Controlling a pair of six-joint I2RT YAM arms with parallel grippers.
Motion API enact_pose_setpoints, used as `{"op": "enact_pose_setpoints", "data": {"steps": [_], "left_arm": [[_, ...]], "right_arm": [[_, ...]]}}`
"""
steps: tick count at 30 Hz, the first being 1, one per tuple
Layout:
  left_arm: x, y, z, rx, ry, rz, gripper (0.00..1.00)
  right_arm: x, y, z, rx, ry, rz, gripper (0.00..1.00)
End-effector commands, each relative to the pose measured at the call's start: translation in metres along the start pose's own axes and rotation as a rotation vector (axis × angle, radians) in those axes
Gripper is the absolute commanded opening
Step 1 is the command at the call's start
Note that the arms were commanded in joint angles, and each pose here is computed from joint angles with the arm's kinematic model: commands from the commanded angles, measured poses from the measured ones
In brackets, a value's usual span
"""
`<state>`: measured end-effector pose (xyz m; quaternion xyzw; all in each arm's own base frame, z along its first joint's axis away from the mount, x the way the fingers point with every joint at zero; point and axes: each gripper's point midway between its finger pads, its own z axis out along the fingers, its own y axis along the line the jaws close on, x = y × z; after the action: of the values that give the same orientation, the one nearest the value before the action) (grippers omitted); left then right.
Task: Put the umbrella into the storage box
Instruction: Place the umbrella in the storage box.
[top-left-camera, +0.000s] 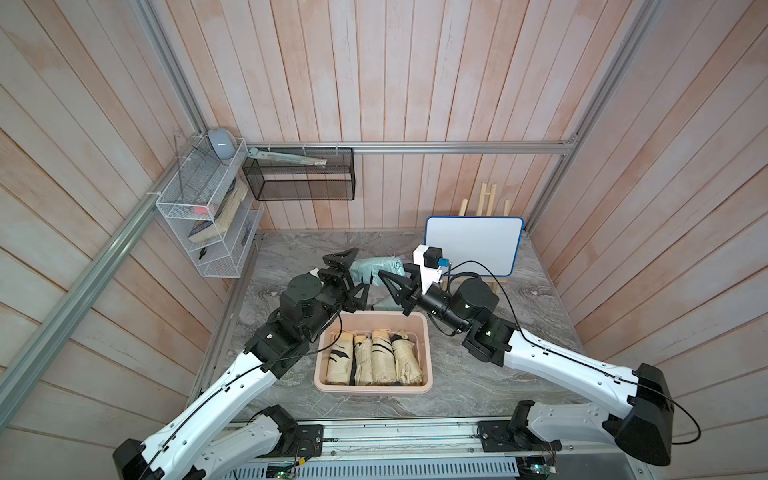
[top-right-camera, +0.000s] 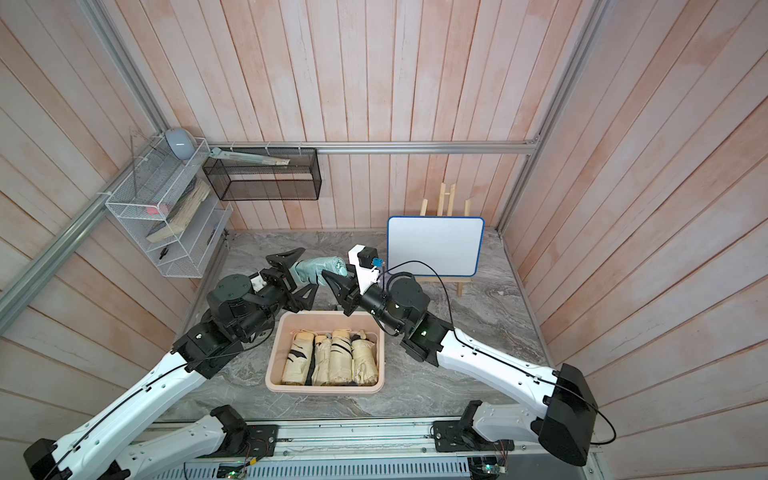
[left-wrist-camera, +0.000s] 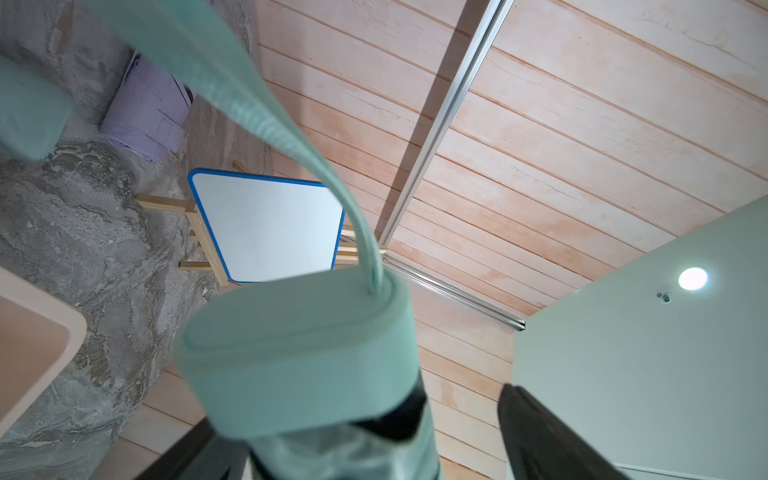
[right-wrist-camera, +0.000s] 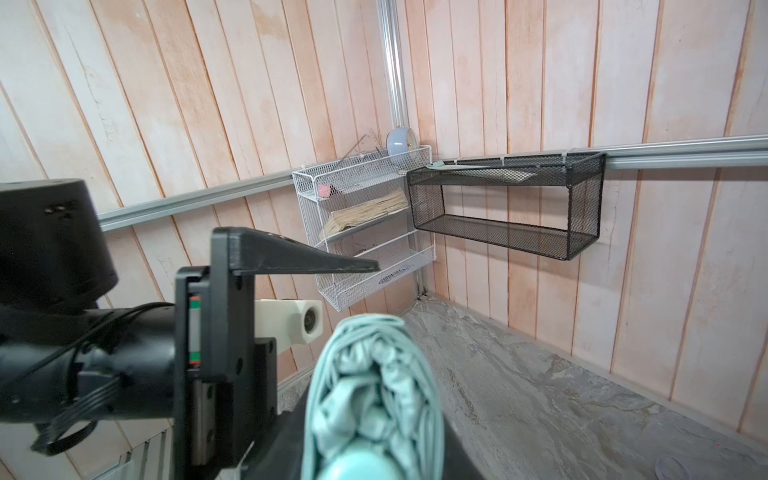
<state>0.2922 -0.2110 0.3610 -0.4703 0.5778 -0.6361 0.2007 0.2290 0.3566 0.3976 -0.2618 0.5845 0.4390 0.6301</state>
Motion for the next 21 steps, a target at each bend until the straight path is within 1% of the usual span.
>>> {"op": "enact_pose_setpoints", "data": {"steps": [1,5,12,15,16,17,19,21], "left_arm": [[0.011,-0.011,0.005,0.056,0.052,-0.036,0.90],[0.013,-0.012,0.006,0.055,0.056,-0.035,0.72],[0.015,-0.010,0.006,0.042,0.054,-0.049,0.52],[0.014,-0.009,0.006,0.043,0.046,-0.049,0.45],[0.014,-0.009,0.005,0.041,0.044,-0.048,0.43],[0.012,-0.008,0.005,0.039,0.038,-0.044,0.40],[0.010,-0.006,0.004,0.034,0.025,-0.027,0.36],[0.005,-0.002,0.002,0.028,0.007,0.011,0.34]], "right_arm": [[-0.036,0.011,-0.009,-0.017,-0.137,-0.020,0.22],[-0.033,0.013,-0.011,-0.009,-0.142,-0.026,0.22],[-0.029,0.011,-0.012,0.009,-0.144,-0.047,0.22],[-0.026,0.011,-0.012,0.012,-0.138,-0.053,0.24],[-0.026,0.011,-0.012,0.013,-0.138,-0.054,0.27],[-0.025,0.011,-0.013,0.016,-0.134,-0.054,0.32],[-0.023,0.009,-0.013,0.032,-0.120,-0.046,0.55],[-0.021,0.007,-0.015,0.046,-0.107,-0.045,0.69]]}}
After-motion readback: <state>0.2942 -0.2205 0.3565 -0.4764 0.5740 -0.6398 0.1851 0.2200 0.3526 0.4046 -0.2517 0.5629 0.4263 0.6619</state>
